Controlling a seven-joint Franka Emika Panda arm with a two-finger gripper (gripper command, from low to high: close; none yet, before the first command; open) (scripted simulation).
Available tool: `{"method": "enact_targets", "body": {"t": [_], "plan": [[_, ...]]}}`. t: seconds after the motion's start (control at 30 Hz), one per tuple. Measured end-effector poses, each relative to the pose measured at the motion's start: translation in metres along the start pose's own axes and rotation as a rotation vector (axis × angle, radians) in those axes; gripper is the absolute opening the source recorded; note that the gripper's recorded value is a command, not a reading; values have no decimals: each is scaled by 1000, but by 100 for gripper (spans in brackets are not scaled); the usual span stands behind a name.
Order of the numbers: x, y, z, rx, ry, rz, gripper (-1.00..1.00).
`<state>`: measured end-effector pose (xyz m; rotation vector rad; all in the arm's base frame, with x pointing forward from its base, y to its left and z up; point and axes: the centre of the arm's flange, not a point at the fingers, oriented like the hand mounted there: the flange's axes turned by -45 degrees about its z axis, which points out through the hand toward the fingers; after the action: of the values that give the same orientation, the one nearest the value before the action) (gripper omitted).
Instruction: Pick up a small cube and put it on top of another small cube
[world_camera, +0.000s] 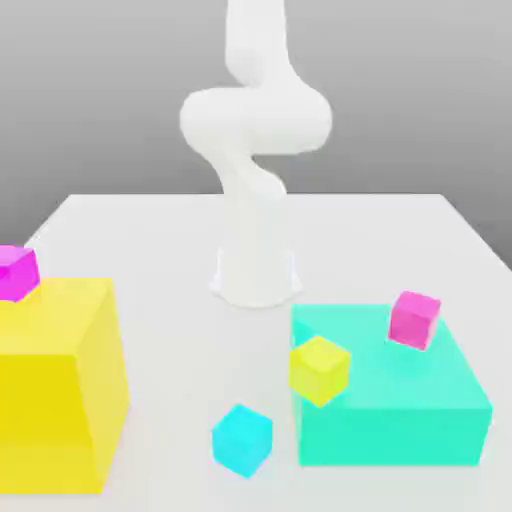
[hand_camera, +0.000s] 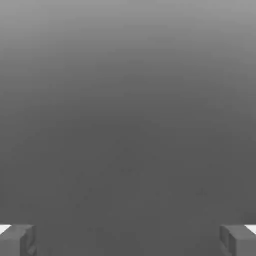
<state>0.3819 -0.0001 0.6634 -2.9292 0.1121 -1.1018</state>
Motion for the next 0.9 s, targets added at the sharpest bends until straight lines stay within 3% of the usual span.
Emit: {"method": "enact_targets", "body": {"t": [0.33, 0.7, 0.9], "plan": [[-82, 13, 213, -92, -318, 229, 0], [-260, 30, 359, -213, -654, 483, 0], [-314, 32, 408, -227, -690, 510, 0]]}}
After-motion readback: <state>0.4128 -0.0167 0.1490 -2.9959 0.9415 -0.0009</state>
